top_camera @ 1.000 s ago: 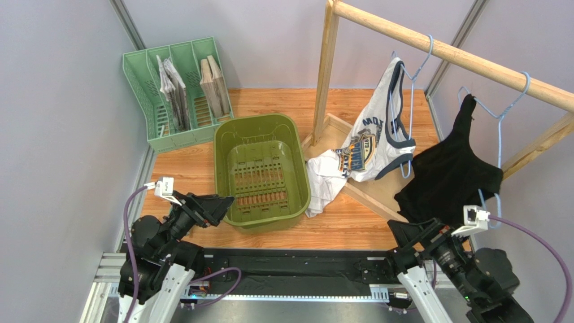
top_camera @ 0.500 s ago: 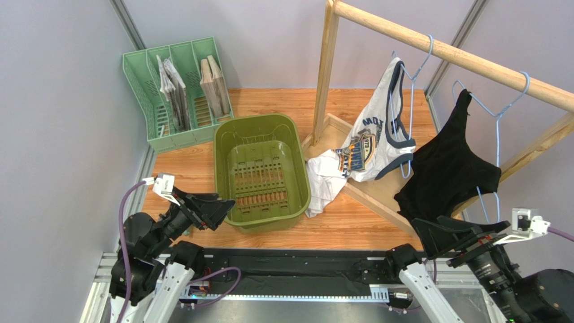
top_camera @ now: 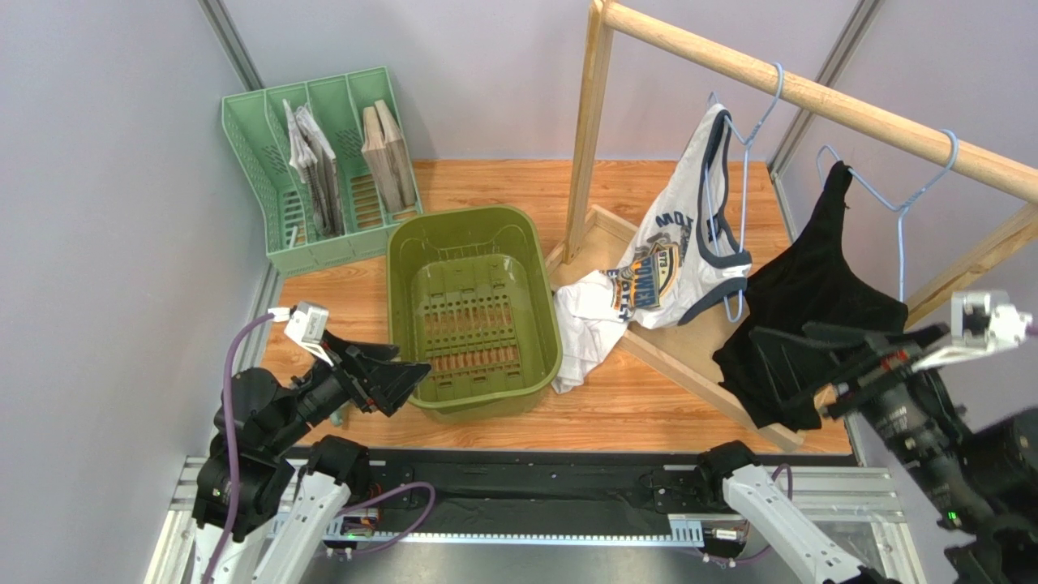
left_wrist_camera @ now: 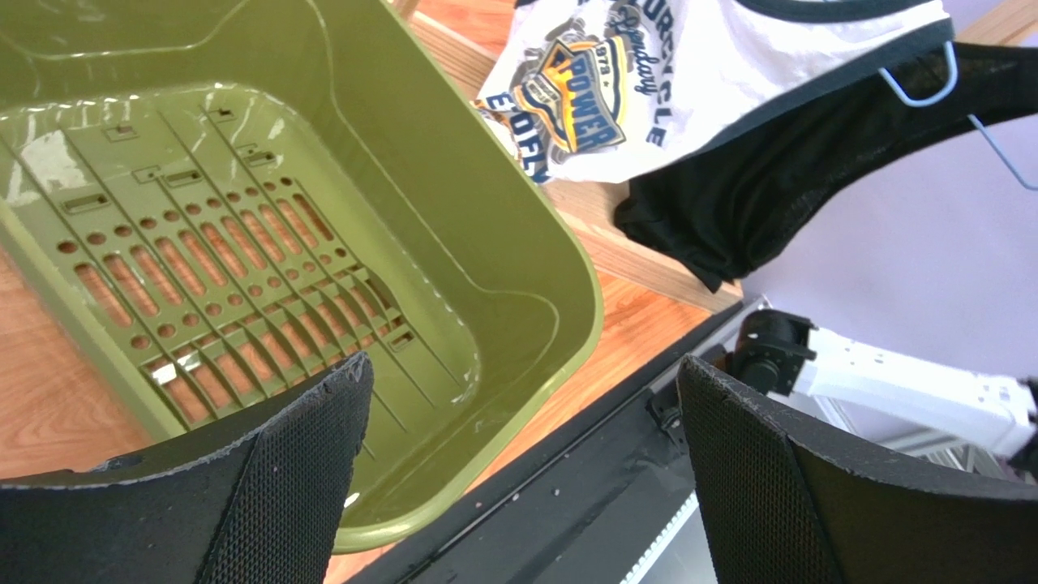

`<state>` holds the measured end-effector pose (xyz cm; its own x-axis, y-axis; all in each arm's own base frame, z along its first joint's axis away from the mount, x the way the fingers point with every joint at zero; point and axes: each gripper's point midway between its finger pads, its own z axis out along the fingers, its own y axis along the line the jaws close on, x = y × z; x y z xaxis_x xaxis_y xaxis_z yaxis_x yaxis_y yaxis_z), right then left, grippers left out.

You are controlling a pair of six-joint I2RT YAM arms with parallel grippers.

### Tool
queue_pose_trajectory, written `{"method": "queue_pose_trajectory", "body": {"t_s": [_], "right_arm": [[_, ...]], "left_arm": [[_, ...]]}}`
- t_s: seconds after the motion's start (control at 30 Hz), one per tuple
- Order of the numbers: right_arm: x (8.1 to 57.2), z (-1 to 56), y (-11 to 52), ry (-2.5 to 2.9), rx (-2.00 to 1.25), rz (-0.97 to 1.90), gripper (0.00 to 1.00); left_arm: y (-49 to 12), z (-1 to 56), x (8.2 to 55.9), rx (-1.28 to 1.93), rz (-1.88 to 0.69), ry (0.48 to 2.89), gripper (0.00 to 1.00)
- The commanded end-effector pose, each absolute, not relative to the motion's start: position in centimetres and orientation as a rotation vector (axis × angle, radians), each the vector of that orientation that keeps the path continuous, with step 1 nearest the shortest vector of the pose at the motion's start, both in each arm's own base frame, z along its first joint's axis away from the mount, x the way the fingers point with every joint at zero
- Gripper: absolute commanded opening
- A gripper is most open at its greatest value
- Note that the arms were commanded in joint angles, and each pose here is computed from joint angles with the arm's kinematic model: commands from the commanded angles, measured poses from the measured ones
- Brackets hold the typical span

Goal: Remove the tank top from the hanger

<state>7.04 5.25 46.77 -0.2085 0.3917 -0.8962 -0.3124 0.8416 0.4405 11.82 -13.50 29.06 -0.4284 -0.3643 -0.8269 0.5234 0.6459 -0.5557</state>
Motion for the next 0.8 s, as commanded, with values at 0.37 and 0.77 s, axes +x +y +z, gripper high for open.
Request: {"method": "queue_pose_trajectory", "body": {"t_s": [0.37, 0.77], "right_arm": [[24.9, 44.5, 3.3, 1.872, 0.191, 0.082, 0.79], [23.5, 38.6, 2.9, 1.955, 0.207, 0.06, 0.47]], "left_arm": [[-15.0, 31.5, 10.0, 0.29, -1.082, 1.752, 0.96], [-15.4, 29.6, 10.5, 0.29, -1.101, 1.805, 0.96]]}}
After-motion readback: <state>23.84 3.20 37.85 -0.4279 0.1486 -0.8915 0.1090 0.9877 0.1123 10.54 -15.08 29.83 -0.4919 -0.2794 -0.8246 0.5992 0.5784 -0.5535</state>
